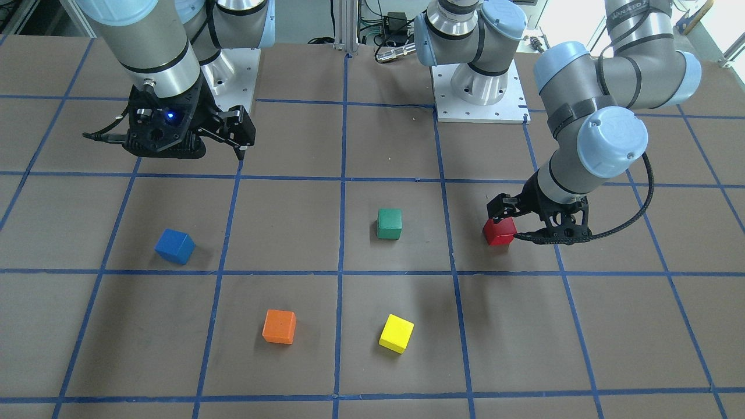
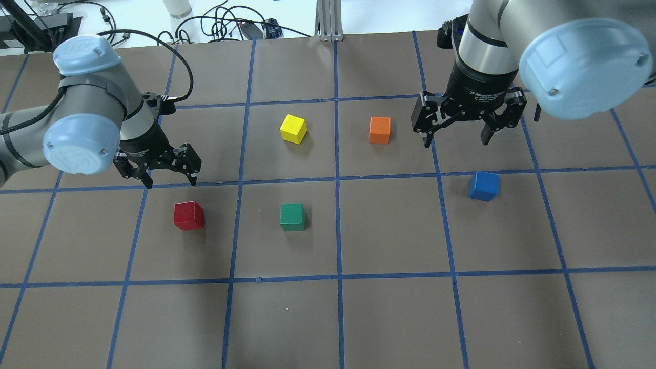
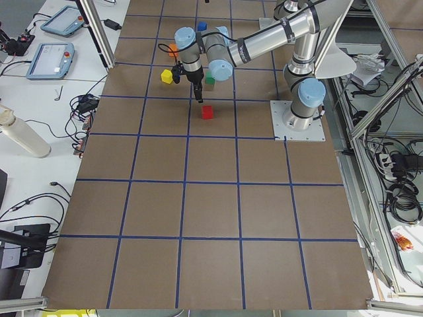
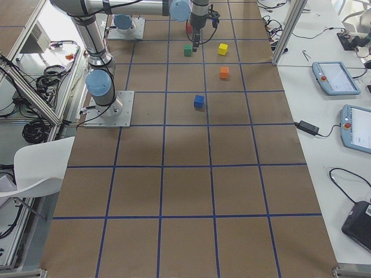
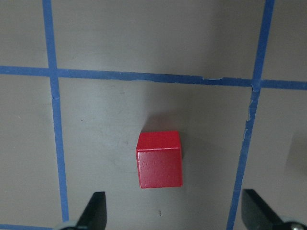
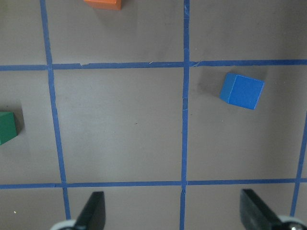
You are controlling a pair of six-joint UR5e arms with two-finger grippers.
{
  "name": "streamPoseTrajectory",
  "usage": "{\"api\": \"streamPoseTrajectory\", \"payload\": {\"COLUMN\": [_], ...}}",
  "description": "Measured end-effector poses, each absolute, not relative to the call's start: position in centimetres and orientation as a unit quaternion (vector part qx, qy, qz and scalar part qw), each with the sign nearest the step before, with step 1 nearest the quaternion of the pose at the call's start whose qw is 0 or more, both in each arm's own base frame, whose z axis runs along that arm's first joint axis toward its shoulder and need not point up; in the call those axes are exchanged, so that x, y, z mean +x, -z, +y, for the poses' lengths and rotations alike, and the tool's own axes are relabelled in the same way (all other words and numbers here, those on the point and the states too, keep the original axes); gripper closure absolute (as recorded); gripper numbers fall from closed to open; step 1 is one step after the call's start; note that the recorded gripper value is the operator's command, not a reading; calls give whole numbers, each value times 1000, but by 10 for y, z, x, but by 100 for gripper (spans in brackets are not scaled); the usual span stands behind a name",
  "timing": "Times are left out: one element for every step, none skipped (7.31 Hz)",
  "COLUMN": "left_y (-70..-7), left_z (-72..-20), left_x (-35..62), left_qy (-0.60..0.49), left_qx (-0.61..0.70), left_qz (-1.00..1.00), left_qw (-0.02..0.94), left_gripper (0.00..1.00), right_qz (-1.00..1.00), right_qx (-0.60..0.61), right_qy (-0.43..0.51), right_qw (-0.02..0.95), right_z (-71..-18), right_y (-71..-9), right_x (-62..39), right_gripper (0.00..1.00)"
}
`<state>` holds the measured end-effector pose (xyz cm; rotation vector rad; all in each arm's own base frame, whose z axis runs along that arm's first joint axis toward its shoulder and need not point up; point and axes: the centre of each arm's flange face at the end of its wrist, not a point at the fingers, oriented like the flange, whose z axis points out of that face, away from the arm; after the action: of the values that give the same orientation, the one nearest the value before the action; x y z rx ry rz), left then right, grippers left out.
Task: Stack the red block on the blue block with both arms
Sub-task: 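Move the left gripper down over the red cube and close on it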
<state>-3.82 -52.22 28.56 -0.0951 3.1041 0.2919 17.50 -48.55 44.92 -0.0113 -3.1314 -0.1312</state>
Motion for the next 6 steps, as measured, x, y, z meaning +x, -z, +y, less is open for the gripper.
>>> {"api": "streamPoseTrajectory", "payload": {"left_y": [-274, -264, -255, -247, -237, -229], "left_z": [-521, -519, -519, -521, -522, -523], "left_x": [-38, -39, -39, -38, -38, -38], "left_qy": [-105, -113, -118, -123, -131, -139], "left_qx": [-27, -20, -14, -11, -7, -1], "left_qz": [994, 993, 993, 992, 991, 990], "left_qw": [9, 7, 6, 6, 5, 3], "left_gripper": [0, 0, 0, 0, 0, 0], "right_qz": [-999, -999, -999, -999, -999, -999], "right_qx": [-5, -5, -5, -6, -6, -6], "right_qy": [43, 45, 46, 47, 48, 49], "right_qw": [3, 2, 2, 3, 3, 3], "right_z": [-485, -485, -484, -484, -484, -484], "right_y": [-448, -446, -444, -443, -443, -442], "right_x": [175, 175, 175, 175, 175, 175], "right_gripper": [0, 0, 0, 0, 0, 0]}}
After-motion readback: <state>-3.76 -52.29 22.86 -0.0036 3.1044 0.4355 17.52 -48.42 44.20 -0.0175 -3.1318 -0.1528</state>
